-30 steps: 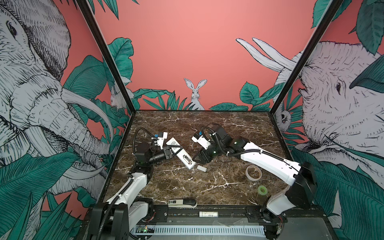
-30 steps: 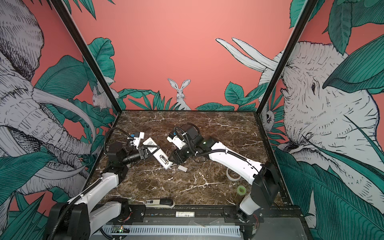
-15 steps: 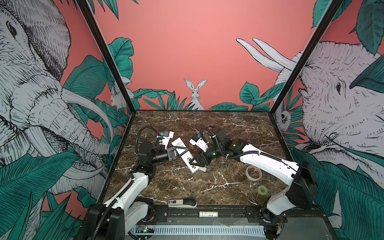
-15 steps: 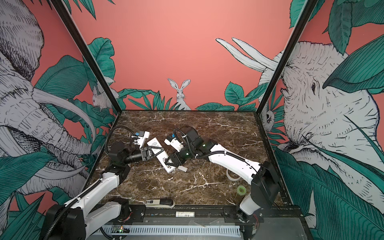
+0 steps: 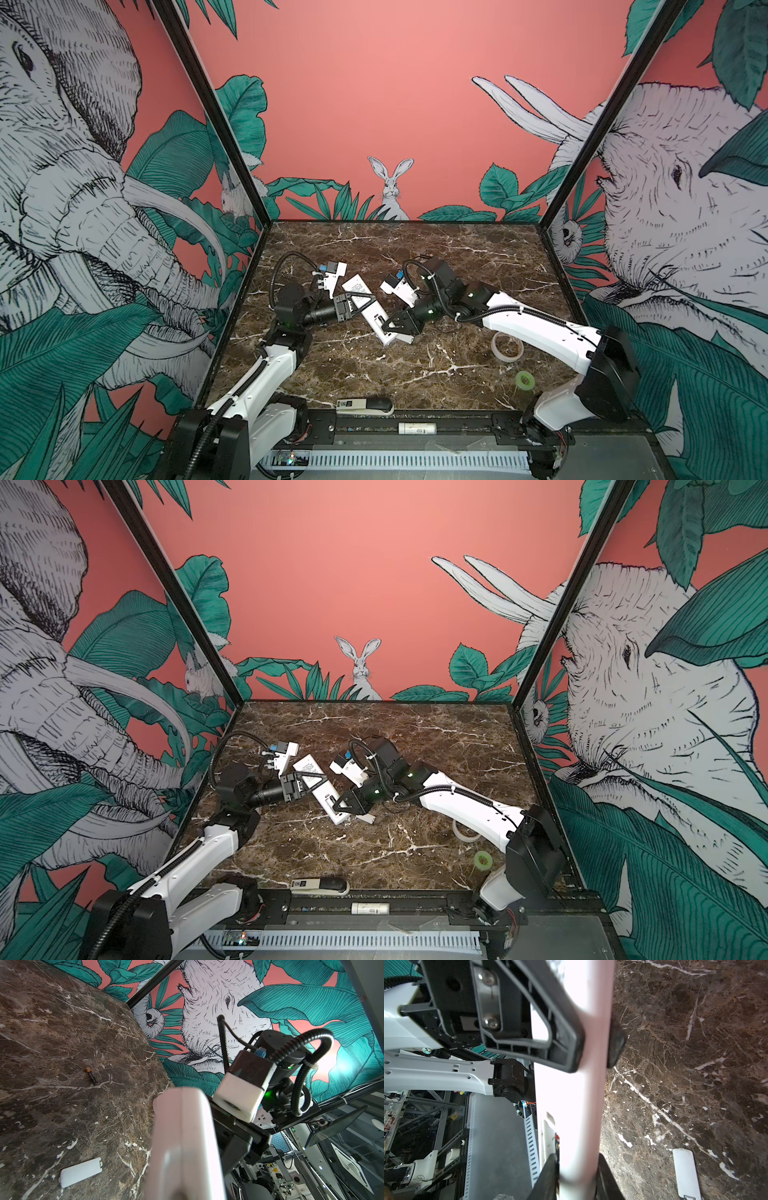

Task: Load the batteries into the remote control

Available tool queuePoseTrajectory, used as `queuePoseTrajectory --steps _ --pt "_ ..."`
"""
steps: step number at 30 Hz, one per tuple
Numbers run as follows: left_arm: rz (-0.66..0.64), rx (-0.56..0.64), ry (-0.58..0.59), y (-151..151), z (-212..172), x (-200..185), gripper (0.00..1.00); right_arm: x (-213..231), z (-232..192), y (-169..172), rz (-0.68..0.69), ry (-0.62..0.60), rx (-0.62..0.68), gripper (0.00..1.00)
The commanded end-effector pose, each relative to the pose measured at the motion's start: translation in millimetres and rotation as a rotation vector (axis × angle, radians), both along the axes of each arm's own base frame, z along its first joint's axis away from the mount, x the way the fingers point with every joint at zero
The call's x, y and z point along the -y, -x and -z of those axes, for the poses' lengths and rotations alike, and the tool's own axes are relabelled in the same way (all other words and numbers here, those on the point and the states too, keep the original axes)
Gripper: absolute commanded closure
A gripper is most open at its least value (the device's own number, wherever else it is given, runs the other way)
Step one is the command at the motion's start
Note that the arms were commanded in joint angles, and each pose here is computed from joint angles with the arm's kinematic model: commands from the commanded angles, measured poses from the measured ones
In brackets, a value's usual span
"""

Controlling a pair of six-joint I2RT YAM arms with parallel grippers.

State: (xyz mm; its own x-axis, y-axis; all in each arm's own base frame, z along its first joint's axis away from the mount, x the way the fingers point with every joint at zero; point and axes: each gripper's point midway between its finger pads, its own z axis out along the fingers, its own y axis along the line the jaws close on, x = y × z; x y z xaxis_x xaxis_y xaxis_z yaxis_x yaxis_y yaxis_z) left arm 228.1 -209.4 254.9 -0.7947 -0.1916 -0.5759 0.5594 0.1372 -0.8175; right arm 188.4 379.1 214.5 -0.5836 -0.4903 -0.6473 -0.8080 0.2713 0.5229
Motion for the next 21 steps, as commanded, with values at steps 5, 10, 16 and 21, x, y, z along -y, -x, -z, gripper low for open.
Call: queuePoseTrajectory --steps 5,10,16,21 --pt "0.020 0.090 -0.010 9.3 -20.0 0.1 1.00 10.3 3.4 -5.3 0.038 0.020 0.033 0.73" --pt "-0.060 0.068 -0.101 -3.3 -0.8 -4.4 1.00 21.2 -1.7 -12.0 0.082 0.020 0.070 0.49" --pt "-0.180 0.055 -0.206 -28.9 17.8 -13.1 1.00 46.7 -0.5 -27.4 0.189 0.077 0.121 0.32" --pt "-0.284 0.024 -0.287 -52.6 34.7 -22.5 1.00 76.8 12.2 -54.5 0.361 0.197 0.178 0.15"
